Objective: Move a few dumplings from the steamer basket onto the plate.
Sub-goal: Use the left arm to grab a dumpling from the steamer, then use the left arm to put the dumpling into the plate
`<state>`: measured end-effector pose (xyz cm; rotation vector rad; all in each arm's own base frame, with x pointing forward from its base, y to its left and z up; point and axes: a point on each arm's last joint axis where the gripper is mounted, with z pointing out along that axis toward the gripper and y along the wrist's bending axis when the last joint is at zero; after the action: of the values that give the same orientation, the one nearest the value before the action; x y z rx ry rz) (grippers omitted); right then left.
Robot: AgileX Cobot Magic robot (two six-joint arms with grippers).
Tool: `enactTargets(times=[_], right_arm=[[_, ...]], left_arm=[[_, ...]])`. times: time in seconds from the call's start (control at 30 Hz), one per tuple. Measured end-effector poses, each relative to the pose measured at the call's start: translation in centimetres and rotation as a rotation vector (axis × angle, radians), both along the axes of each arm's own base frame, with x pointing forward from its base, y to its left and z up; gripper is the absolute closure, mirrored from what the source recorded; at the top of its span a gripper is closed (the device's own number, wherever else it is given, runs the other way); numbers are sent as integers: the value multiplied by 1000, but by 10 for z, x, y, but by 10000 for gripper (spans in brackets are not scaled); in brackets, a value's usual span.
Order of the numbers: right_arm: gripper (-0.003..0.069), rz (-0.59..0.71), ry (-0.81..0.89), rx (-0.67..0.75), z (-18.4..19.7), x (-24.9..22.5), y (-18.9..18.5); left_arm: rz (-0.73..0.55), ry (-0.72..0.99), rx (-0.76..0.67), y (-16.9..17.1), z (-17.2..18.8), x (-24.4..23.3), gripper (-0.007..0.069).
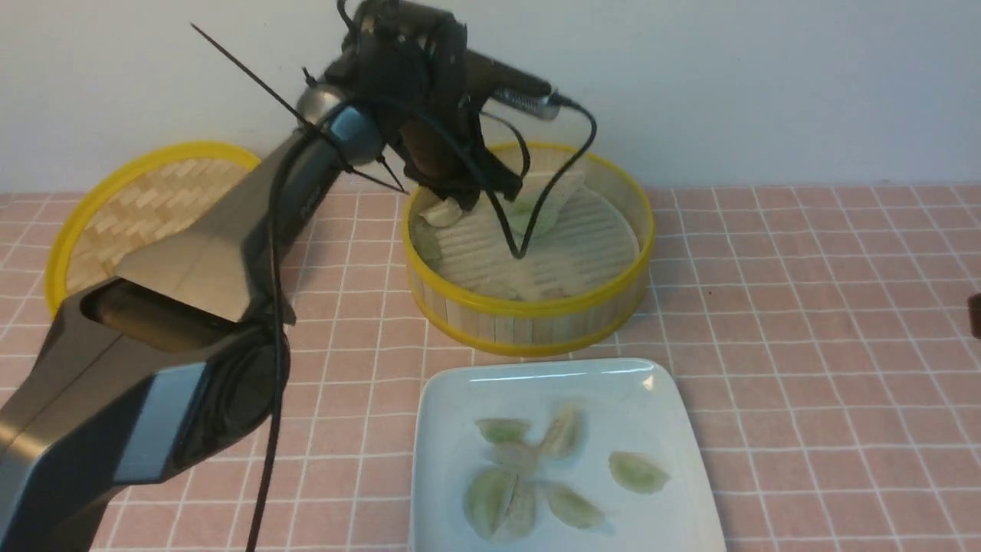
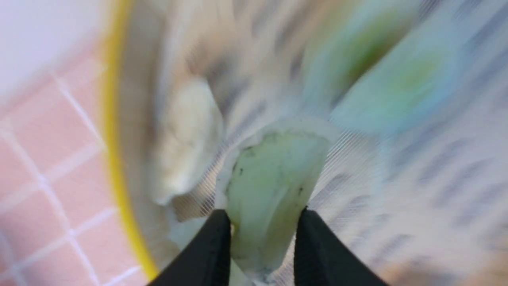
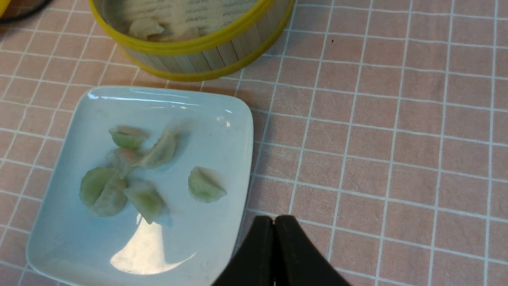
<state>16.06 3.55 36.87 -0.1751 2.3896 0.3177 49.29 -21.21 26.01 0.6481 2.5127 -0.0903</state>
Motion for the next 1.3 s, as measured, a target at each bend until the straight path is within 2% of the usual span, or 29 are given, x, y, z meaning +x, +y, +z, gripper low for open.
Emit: enactTargets(times=[0.07, 0.1, 0.2, 0.27, 0.47, 0.57, 0.67, 0.9, 1.0, 1.17, 1.23, 1.3], right_arm=[[673, 1, 2, 3, 0, 0, 0], [673, 2, 2, 10, 0, 0, 1], [673, 4, 5, 17, 0, 0, 1], [673, 4, 7, 18, 0, -1, 1], [673, 7, 11, 16, 0, -1, 1], [673, 8, 10, 15, 0, -1, 1], [673, 7, 8, 16, 0, -1, 1], [673, 0, -17, 20, 1, 2, 1], [673, 9, -8, 18, -1, 10, 3], [673, 89, 24, 26, 0, 41, 11], [673, 115, 23, 30, 3, 54, 14], [672, 135, 29, 41, 6, 73, 18]], left_arm=[[-13, -14, -54, -1, 19, -7, 442], [-37, -13, -134, -4, 43, -19, 442], [-75, 61, -229, -6, 62, -42, 442], [-93, 138, -244, -8, 62, -62, 442], [-198, 439, -100, -12, 10, -147, 442], [-254, 537, -45, -20, -18, -179, 442], [-300, 542, -27, -34, -35, -194, 442], [-313, 344, -91, -54, -54, -176, 441], [-303, 307, -104, -57, -60, -170, 383], [-297, 301, -108, -58, -62, -168, 158], [-282, 301, -113, -57, -58, -165, 137], [-254, 302, -118, -52, -48, -162, 167]])
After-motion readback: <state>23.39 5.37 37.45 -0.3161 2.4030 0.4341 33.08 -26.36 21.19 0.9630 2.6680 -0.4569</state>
